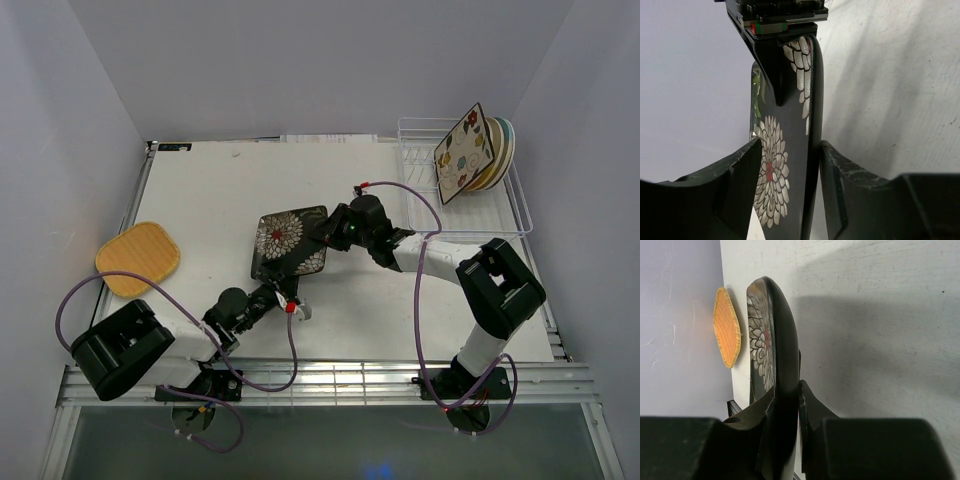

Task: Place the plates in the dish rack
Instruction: Pick up the plate from the corner of the board.

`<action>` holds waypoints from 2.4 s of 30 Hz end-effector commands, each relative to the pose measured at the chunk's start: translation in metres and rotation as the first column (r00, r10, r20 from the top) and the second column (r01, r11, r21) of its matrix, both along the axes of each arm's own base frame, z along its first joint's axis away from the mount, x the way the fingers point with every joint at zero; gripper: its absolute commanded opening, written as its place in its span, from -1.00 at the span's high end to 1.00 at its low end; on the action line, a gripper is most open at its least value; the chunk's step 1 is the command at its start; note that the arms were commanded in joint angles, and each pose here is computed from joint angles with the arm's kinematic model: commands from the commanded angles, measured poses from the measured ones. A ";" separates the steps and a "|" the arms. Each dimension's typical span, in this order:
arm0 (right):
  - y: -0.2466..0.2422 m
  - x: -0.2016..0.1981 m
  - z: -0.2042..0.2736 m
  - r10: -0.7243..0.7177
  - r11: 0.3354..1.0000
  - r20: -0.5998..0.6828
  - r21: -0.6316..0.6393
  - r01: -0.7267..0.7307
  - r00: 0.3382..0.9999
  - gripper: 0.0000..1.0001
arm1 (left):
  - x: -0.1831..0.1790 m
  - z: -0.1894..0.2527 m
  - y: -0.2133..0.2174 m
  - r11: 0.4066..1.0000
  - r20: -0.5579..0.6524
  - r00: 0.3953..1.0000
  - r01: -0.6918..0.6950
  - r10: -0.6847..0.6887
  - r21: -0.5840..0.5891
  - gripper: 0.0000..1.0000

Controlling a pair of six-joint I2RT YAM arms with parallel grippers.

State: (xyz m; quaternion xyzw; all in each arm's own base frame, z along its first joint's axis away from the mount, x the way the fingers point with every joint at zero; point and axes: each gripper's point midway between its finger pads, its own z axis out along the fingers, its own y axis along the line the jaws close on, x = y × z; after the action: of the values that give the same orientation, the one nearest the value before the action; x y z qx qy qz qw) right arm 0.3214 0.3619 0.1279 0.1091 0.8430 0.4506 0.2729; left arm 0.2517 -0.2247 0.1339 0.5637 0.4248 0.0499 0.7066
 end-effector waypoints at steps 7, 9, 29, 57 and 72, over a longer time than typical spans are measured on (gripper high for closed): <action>0.003 0.013 0.032 -0.038 0.998 0.101 0.051 0.033 0.994 0.85 | -0.015 0.073 -0.009 0.974 0.141 0.988 0.096 -0.067 -0.207 -0.36; 0.000 0.014 0.031 -0.053 0.998 0.102 0.047 0.048 0.993 0.84 | -0.016 0.073 -0.010 0.971 0.130 0.988 0.106 -0.079 -0.214 -0.39; -0.026 0.017 0.036 -0.151 0.988 0.147 0.039 0.147 0.978 0.84 | -0.041 0.039 -0.039 0.959 -0.192 0.941 0.260 -0.278 -0.116 -0.96; -0.086 0.019 0.063 -0.191 0.946 0.422 -0.162 0.280 0.886 0.84 | 0.007 0.070 -0.019 0.937 -0.441 0.863 0.096 -0.246 -0.336 -0.96; -0.076 0.018 0.111 -0.035 0.962 0.624 -0.191 0.196 0.780 0.84 | 0.055 0.077 0.012 0.902 -0.480 0.871 -0.122 -0.102 -0.413 -0.96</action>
State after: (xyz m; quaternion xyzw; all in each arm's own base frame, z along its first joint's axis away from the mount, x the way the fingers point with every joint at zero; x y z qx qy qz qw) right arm 0.3168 0.2662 0.1364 -0.0213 0.8392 0.2708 0.4711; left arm 0.2953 -0.2152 0.1927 0.4113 0.5934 -0.1905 0.6652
